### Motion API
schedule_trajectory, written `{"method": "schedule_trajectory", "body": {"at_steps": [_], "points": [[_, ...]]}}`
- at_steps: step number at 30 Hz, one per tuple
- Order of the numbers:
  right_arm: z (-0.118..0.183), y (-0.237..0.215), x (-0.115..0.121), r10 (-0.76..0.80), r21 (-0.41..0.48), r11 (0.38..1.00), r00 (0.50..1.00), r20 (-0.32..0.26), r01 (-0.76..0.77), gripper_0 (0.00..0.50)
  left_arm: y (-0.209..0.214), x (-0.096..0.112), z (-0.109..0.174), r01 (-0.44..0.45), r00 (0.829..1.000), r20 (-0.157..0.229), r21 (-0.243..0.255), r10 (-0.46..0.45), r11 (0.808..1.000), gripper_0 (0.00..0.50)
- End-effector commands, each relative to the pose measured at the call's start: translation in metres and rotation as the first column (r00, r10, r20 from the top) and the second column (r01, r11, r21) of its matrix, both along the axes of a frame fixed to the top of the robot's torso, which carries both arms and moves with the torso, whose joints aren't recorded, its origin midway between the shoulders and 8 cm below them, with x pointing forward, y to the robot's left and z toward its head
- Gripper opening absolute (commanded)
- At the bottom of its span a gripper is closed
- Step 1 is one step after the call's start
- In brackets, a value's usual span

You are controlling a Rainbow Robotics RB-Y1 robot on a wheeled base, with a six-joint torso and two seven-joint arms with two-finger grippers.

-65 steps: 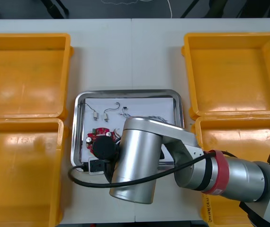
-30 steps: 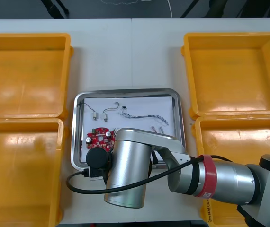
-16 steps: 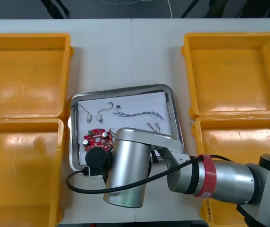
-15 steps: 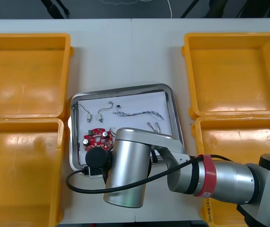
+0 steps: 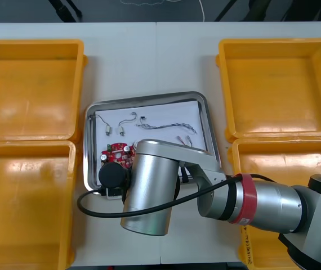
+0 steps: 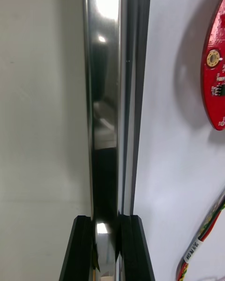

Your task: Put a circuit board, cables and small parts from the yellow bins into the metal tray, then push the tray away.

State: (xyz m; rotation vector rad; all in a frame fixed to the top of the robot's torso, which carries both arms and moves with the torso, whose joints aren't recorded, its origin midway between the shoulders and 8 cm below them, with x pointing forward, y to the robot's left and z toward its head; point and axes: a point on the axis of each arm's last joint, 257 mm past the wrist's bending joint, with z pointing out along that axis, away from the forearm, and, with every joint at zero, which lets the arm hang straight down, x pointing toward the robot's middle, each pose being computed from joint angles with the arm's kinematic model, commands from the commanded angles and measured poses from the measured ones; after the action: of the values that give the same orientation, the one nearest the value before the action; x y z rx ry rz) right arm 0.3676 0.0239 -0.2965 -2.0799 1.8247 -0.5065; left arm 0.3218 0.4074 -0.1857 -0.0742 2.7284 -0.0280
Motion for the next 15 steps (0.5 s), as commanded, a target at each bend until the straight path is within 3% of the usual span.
{"method": "schedule_trajectory", "body": {"at_steps": [1,15], "points": [[0.038,0.020,0.020,0.011,0.045,0.999,0.998,0.062,-0.014,0.000,0.011,-0.007,0.010,0.003,1.000,0.002,0.052,-0.003,0.999,0.500],[0.069,0.029,0.056,-0.021,0.046,0.999,0.993,0.119,0.015,0.000,0.011,-0.007,0.010,0.003,1.000,0.002,0.052,-0.003,0.999,0.500]]}}
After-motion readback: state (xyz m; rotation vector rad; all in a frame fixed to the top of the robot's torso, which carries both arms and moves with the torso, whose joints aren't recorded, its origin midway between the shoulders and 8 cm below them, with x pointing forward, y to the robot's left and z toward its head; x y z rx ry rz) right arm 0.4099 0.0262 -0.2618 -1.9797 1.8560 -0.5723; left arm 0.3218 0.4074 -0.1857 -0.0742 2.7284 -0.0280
